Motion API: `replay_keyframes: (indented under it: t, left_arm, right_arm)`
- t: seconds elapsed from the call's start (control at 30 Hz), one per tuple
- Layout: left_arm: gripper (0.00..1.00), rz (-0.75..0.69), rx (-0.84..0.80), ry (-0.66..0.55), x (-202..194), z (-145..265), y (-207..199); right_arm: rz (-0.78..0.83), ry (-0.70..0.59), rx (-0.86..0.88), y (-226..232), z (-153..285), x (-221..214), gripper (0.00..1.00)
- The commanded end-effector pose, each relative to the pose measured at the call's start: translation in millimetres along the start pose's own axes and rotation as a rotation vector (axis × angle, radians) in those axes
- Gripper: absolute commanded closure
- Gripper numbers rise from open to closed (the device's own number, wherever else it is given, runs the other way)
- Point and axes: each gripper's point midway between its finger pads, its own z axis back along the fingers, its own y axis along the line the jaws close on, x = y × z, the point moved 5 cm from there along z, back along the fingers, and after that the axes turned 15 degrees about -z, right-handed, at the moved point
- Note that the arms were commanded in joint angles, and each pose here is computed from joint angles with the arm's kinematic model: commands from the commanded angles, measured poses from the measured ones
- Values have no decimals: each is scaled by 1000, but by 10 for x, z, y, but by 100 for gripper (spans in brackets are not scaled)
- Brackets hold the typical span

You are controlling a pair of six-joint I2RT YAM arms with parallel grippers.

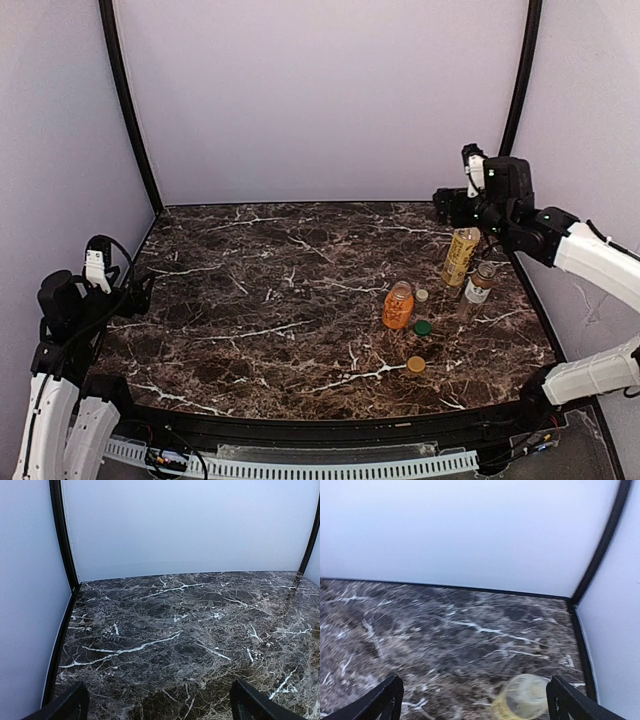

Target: Unscrew the bottle caps

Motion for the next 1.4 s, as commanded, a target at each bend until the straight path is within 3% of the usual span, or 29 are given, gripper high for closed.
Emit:
replay_keyframes:
  t: [0.0,0.13,0.33,0.5,0.8,1.13,1.37]
  left_arm:
    - [1,12,-1,-4,-45,-23,6]
    - [1,13,1,-8,-43,-19,13]
    - [1,15,-3,-3,-59,-29,13]
    - [1,16,-8,-6,-69,-33,6]
    - [1,21,-7,7,-138,-57,5]
    - [1,24,5,10,-150,-52,27]
    - [1,26,13,11,-152,-47,44]
  right_arm:
    - [-96,15,-219,-911,145,227,1]
    - [-214,38,-354,-1593,342,116,1]
    - [-387,15,-455,-2142,684,-287,1]
    - [-444,16,-427,-2169,744,-703,1]
    - [-528,-169,-344,-2092,962,-974,1]
    - [-731,-250,-533,-2334,1046,-1164,2]
    - [-751,-241,-528,-2331,1024,-1174,1]
